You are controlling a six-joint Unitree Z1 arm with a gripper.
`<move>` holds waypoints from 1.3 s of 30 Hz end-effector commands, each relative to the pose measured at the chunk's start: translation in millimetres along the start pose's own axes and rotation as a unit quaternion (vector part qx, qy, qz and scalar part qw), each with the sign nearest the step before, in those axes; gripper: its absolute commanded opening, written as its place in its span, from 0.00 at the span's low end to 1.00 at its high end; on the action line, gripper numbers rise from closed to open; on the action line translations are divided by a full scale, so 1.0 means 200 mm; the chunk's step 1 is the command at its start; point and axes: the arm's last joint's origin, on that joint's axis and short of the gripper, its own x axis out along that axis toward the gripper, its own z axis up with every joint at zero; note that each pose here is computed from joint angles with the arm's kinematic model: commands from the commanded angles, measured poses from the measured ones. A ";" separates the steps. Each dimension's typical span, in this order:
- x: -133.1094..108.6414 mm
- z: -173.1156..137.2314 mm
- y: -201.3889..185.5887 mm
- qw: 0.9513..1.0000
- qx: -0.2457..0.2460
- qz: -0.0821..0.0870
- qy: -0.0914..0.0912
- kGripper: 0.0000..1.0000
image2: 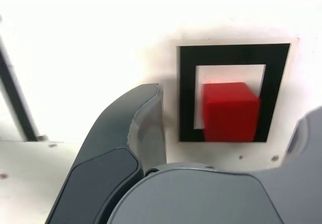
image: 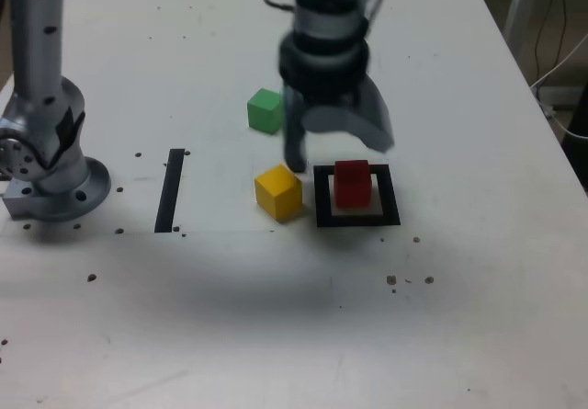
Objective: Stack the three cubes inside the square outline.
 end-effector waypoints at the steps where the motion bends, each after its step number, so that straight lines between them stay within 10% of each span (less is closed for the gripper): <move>1: -0.05 -0.04 0.02 1.000 -0.003 0.002 -0.006 1.00; 12: -0.12 -0.27 0.07 0.996 -0.079 0.001 0.043 1.00; 27: 0.11 -0.22 -0.02 0.971 -0.201 -0.098 0.088 0.98; 39: 0.25 -0.18 0.00 0.965 -0.221 -0.088 0.111 0.94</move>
